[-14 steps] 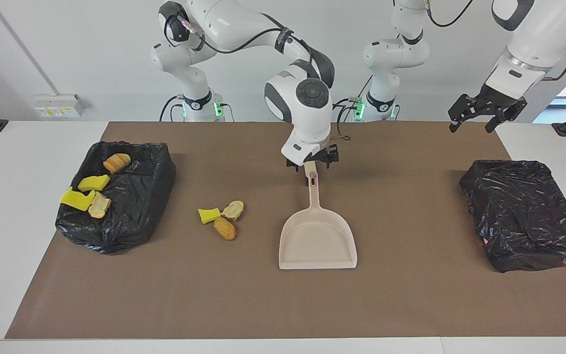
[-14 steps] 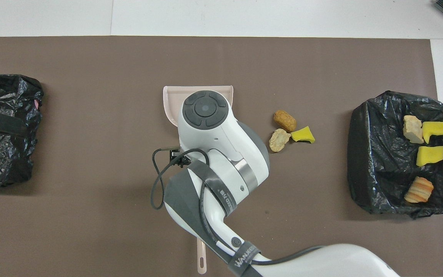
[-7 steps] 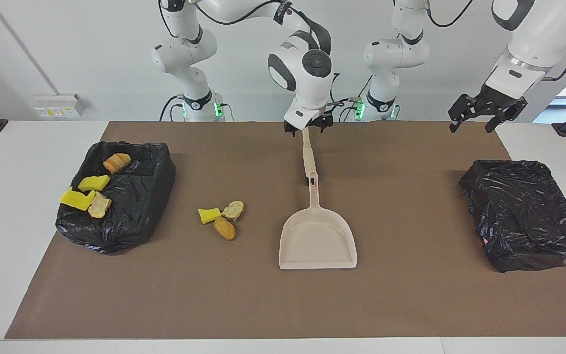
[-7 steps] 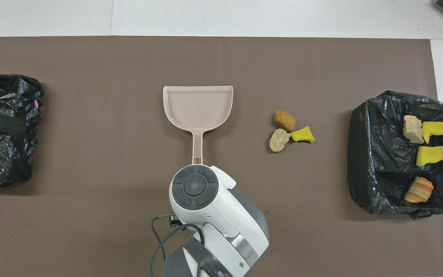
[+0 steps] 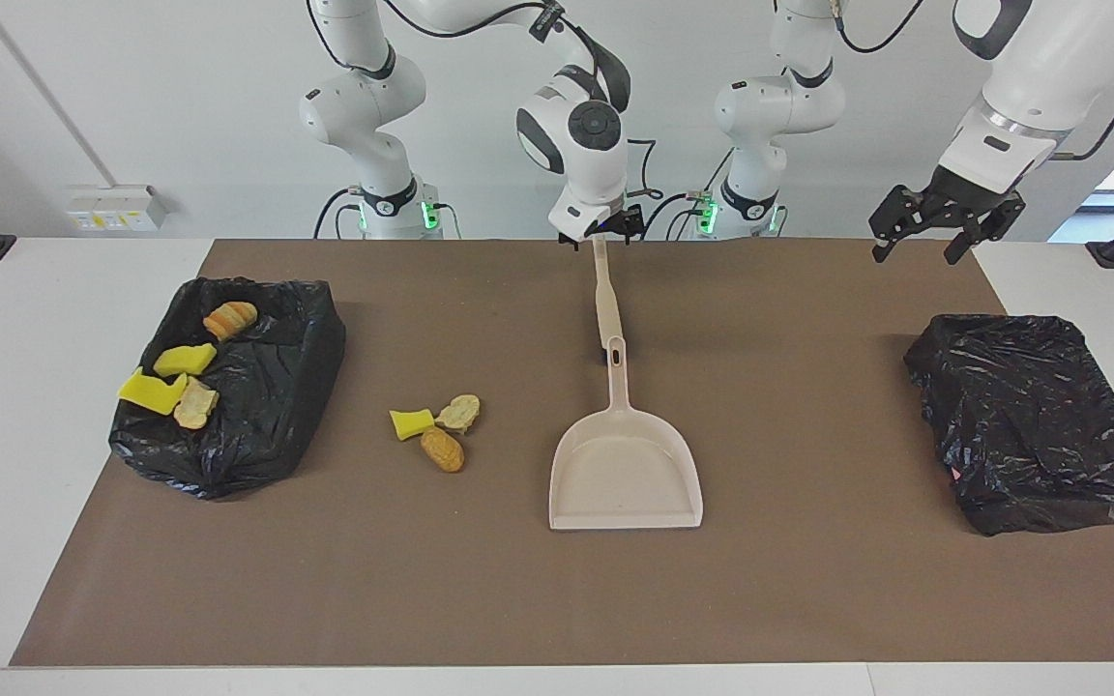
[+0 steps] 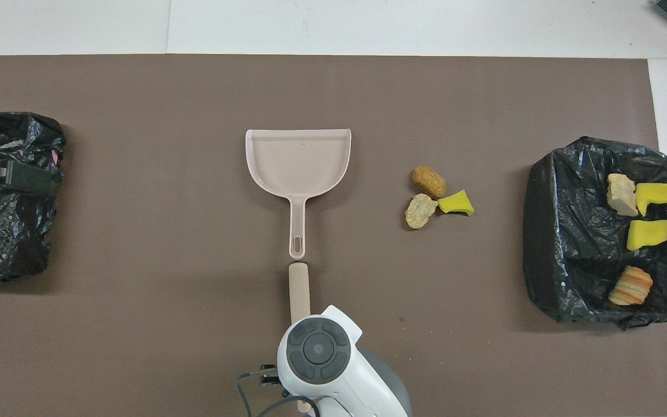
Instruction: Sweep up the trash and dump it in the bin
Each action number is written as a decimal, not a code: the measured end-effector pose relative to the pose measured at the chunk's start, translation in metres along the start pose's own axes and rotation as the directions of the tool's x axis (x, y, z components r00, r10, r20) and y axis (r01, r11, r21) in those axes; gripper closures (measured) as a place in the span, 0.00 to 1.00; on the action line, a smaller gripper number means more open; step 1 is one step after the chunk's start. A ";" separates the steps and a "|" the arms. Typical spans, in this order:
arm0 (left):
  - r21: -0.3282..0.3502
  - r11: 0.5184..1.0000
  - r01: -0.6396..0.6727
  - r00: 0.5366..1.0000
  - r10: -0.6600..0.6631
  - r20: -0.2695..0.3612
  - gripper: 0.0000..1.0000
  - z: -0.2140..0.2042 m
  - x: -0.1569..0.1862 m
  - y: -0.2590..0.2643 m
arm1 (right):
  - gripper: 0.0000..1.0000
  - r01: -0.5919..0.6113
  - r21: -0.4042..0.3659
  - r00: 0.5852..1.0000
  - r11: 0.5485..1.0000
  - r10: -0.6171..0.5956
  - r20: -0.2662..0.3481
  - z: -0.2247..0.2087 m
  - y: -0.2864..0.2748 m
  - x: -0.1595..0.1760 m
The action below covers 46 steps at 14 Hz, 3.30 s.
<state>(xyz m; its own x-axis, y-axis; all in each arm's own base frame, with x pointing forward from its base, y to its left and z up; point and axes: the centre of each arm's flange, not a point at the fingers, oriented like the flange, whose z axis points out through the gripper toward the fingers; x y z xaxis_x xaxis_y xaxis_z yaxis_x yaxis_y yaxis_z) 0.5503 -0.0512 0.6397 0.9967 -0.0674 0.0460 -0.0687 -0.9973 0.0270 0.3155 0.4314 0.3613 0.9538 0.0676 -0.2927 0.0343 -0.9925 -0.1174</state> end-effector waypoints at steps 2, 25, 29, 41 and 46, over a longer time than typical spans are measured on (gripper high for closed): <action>-0.006 1.000 -0.011 0.999 0.010 -0.031 0.00 0.013 0.012 0.019 | 0.00 0.006 -0.009 1.000 1.000 -0.006 -0.009 0.018 0.002 -0.011; -0.071 0.997 -0.022 0.998 0.026 0.050 0.29 0.274 -0.028 0.317 | 0.74 -0.044 -0.010 0.999 0.999 0.044 0.014 -0.036 0.037 -0.012; -0.075 0.997 0.007 0.997 -0.001 0.079 0.37 0.277 -0.027 0.309 | 0.74 -0.077 -0.063 0.996 0.995 0.079 0.036 -0.083 0.090 -0.009; -0.082 0.995 0.053 0.994 -0.044 0.103 0.69 0.280 -0.032 0.311 | 0.74 0.078 -0.322 0.993 0.944 -0.104 -0.064 -0.136 0.289 0.090; -0.075 0.995 0.062 0.992 -0.053 0.111 0.55 0.284 -0.034 0.306 | 0.74 0.143 -0.403 0.982 0.904 -0.182 -0.059 -0.118 0.326 0.147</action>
<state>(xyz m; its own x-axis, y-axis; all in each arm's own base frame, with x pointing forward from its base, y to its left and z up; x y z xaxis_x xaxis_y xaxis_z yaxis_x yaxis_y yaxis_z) 0.5079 -0.3629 0.3628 0.9976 -0.0170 -0.0666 -0.0100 -0.9945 0.1042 0.5018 0.1061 0.3926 0.9476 0.2407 -0.2101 0.2878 -0.9287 0.2340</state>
